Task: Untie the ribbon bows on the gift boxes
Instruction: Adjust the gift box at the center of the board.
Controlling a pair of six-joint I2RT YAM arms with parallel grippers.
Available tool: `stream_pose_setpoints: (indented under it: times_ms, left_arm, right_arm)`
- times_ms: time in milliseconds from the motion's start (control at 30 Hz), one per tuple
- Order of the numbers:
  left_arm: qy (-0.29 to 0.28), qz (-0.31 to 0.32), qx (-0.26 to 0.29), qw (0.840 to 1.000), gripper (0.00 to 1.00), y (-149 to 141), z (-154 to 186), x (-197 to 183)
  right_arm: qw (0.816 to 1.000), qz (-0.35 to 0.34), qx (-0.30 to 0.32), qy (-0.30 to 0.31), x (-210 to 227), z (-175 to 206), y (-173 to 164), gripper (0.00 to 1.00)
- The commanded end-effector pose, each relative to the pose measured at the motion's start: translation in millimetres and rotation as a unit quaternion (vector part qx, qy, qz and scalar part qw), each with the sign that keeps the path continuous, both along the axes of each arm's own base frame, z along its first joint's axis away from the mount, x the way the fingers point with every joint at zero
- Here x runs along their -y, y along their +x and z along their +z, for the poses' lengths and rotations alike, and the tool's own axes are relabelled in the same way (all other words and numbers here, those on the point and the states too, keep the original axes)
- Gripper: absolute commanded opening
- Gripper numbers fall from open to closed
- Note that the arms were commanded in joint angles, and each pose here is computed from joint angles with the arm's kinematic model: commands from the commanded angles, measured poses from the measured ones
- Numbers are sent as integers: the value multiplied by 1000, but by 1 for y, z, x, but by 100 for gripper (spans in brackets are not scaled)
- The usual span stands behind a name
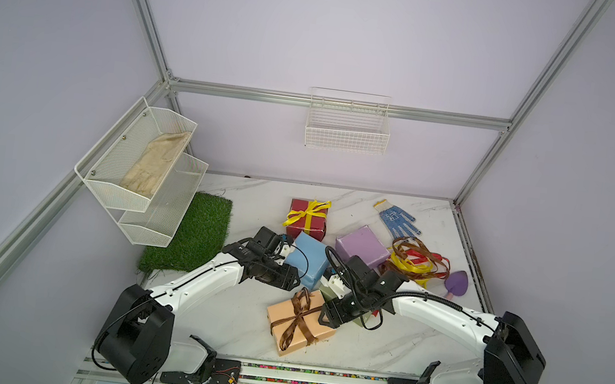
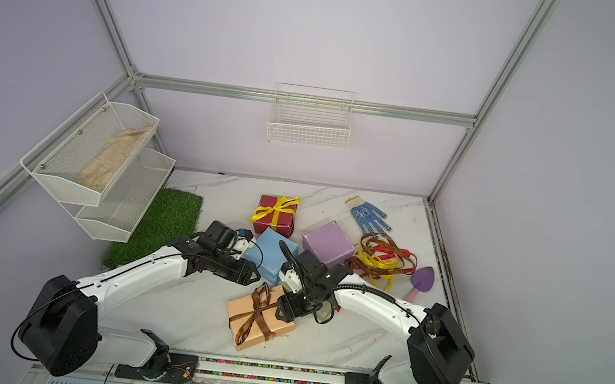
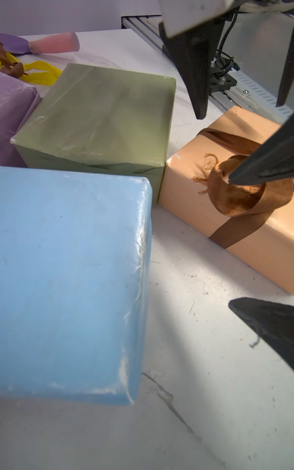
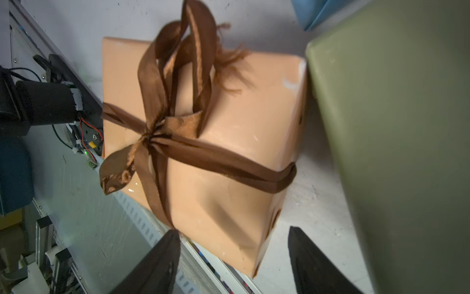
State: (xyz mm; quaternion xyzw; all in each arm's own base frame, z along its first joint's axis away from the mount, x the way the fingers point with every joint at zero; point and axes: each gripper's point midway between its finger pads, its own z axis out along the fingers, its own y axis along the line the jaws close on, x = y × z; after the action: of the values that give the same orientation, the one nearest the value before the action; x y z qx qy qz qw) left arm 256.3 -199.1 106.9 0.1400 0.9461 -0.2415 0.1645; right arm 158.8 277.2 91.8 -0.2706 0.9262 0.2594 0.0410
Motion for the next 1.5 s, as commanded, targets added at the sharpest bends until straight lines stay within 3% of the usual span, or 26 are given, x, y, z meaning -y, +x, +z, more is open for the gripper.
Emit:
stream_pose_setpoints:
  times_ms: [0, 200, 433, 667, 833, 1000, 1233, 1467]
  left_arm:
    - [-18, -20, 25, 999, 71, 7, 16, 12]
    - [-20, -20, 25, 999, 70, 7, 11, 15]
    - [-28, -20, 19, 999, 70, 6, 6, 20]
    - [-36, -10, 26, 999, 68, 6, 10, 21]
    - [-29, 1, 23, 999, 65, 4, 5, 17]
    - [-33, 25, 25, 999, 64, -2, -1, 10]
    - [-50, 29, -2, 998, 64, -19, -9, 10]
    - [-30, 49, -8, 998, 62, -21, -21, 2]
  right_arm:
    - [1000, -4, -9, 15, 1, 6, -9, 71]
    - [1000, 3, -28, -10, 12, -13, -22, 72]
    - [999, 27, -27, 10, 9, -10, -32, 74]
    - [999, 38, -7, -30, 7, -26, -29, 65]
    - [998, 13, 24, -54, 6, -32, -12, 55]
    - [998, -22, 57, -23, -12, -20, 9, 50]
    - [997, -47, 67, -1, -36, -19, 30, 49]
    - [995, -61, 83, 3, -51, -20, 50, 49]
